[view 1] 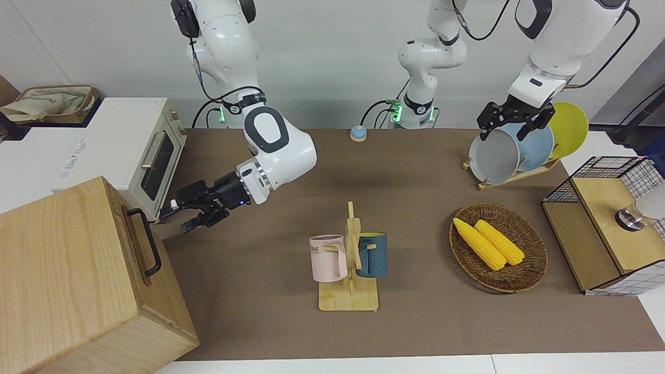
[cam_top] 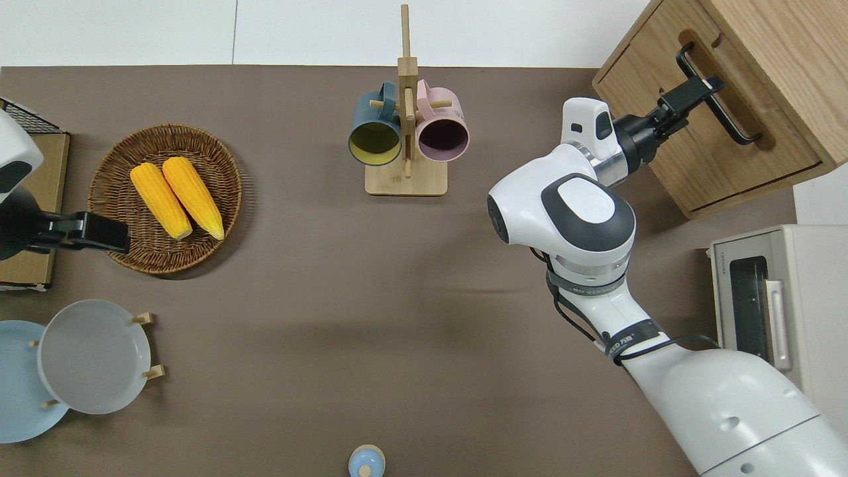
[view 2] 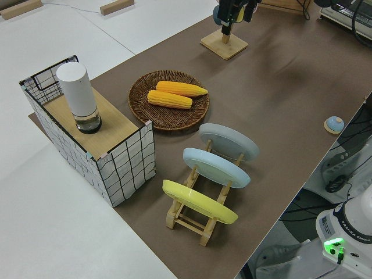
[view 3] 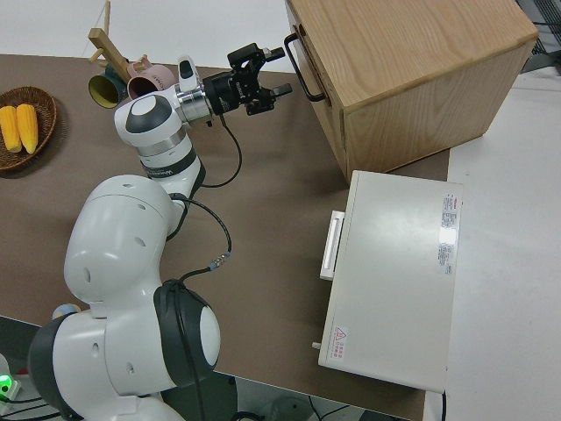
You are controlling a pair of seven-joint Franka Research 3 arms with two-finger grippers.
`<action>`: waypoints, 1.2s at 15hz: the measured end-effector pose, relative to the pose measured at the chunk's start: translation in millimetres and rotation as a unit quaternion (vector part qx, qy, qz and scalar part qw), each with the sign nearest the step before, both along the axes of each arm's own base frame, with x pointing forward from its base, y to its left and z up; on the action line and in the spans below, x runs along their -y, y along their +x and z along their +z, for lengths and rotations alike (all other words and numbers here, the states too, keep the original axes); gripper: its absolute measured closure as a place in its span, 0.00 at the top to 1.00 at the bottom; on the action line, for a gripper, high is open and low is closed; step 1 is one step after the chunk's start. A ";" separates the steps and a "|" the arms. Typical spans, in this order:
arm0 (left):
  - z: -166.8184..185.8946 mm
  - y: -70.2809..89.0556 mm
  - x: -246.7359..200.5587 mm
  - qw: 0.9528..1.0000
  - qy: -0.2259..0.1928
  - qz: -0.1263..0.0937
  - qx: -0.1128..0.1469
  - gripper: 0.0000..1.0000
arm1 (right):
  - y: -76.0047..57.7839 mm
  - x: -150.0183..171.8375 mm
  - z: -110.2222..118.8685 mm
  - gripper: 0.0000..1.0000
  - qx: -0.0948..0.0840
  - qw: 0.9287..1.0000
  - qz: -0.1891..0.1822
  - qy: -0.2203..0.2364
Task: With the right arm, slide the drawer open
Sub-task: 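Close the right gripper around the black drawer handle, then pull the handle toward the robot with the right gripper, sliding the drawer out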
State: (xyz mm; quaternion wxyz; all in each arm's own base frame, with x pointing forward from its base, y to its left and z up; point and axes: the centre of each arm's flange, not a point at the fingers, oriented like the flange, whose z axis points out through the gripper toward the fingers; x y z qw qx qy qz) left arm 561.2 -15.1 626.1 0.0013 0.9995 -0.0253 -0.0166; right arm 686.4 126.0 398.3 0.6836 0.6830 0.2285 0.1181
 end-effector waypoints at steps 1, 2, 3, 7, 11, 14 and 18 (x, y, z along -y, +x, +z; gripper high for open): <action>0.0 0.0 0.0 1.000 0.000 0.000 0.000 1.00 | 0.8 2.1 -1.0 0.97 0.000 1.000 0.000 -0.003; 0.0 0.0 0.0 1.000 0.000 0.000 0.000 1.00 | 1.5 3.8 -1.3 0.97 0.000 1.000 0.000 -0.005; 0.0 0.0 0.0 1.000 0.000 0.000 0.000 1.00 | 2.0 6.4 -1.2 0.92 0.000 1.000 -0.001 -0.006; 0.0 0.0 0.0 1.000 0.000 0.000 0.000 1.00 | 3.7 15.3 -0.9 0.65 0.001 1.000 -0.007 -0.008; 0.0 0.0 0.0 1.000 0.000 0.000 0.000 1.00 | 3.8 16.1 -3.4 0.25 -0.001 1.000 -0.007 -0.007; 0.0 0.0 0.0 1.000 0.000 0.000 0.000 1.00 | 3.9 16.0 -4.2 0.21 0.006 1.000 -0.008 -0.004; 0.0 0.0 0.0 1.000 0.000 0.000 0.000 1.00 | 3.7 14.9 -4.2 0.20 0.008 1.000 -0.007 -0.002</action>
